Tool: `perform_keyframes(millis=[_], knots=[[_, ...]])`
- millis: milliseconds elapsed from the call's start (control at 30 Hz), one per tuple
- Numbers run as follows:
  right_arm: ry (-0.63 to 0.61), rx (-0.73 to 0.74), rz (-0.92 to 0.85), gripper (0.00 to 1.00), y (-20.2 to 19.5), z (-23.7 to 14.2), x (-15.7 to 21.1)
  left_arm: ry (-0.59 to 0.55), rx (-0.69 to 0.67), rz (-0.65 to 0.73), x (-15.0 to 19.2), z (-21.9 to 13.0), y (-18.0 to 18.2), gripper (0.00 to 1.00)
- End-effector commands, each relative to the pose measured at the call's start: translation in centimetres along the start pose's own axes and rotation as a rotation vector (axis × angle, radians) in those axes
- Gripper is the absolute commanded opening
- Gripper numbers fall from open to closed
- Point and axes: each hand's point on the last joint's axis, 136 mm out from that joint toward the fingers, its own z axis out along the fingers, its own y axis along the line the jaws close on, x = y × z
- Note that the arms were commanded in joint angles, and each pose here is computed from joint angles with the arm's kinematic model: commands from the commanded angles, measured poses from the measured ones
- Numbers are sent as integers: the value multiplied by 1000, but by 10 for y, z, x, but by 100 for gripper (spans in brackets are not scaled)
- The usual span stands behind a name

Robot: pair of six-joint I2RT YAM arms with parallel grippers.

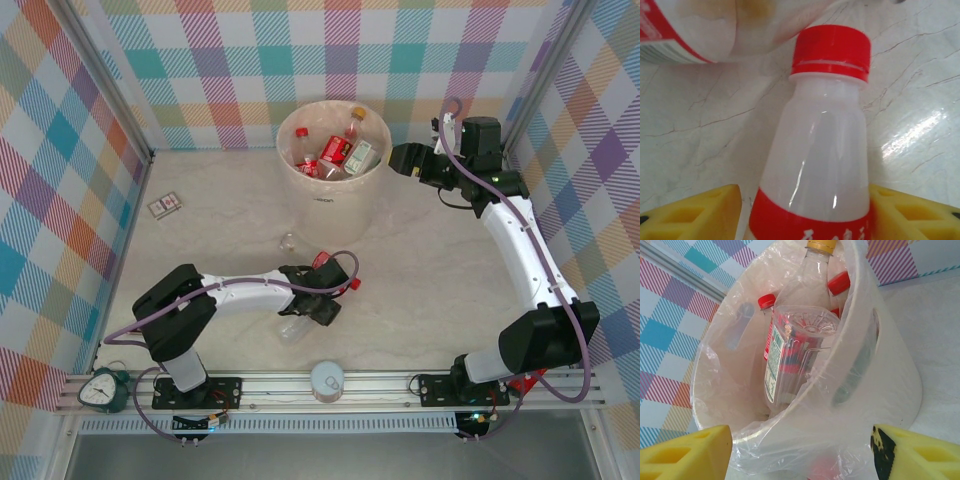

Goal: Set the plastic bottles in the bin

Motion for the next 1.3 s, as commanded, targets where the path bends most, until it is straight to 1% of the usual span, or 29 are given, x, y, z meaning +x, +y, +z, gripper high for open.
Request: perform_keyframes(millis=[0, 67, 167, 333, 533, 667, 800, 900, 967, 1033, 1100, 1233, 1267], knots=[[-14, -39, -7, 73, 9, 2, -6, -17, -50, 11, 1, -6, 8, 58], [-14, -40, -7, 73, 9, 2, -7, -36, -54, 10, -2, -12, 11, 55], [-16, -45, -3, 74, 9, 3, -8, -49, -64, 19, -5, -20, 14, 54], [-12, -52, -7, 74, 11, 4, -9, -64, -85, 30, -6, -37, 24, 47], [-17, -56, -13, 74, 13, 3, -12, -110, -97, 11, -8, -63, 40, 46], [-18, -61, -15, 74, 14, 4, -14, -141, -113, 7, -6, -86, 54, 46], [-18, -62, -16, 74, 15, 5, -16, -190, -174, -34, -7, -117, 82, 46], [-18, -63, -15, 74, 15, 4, -16, -273, -237, -95, -16, -154, 113, 46], [-21, -67, -20, 74, 17, 3, -16, -361, -235, -139, -30, -183, 129, 46], [-22, -66, -20, 74, 17, 2, -16, -488, -229, -191, -53, -220, 146, 44], [-21, -74, -17, 74, 19, 3, -16, -611, -202, -217, -80, -254, 156, 43], [-6, -105, 3, 74, 20, 9, -15, -838, -191, -192, -145, -327, 166, 43], [-1, -106, 9, 73, 18, 12, -14, -878, -185, -179, -160, -340, 166, 43]])
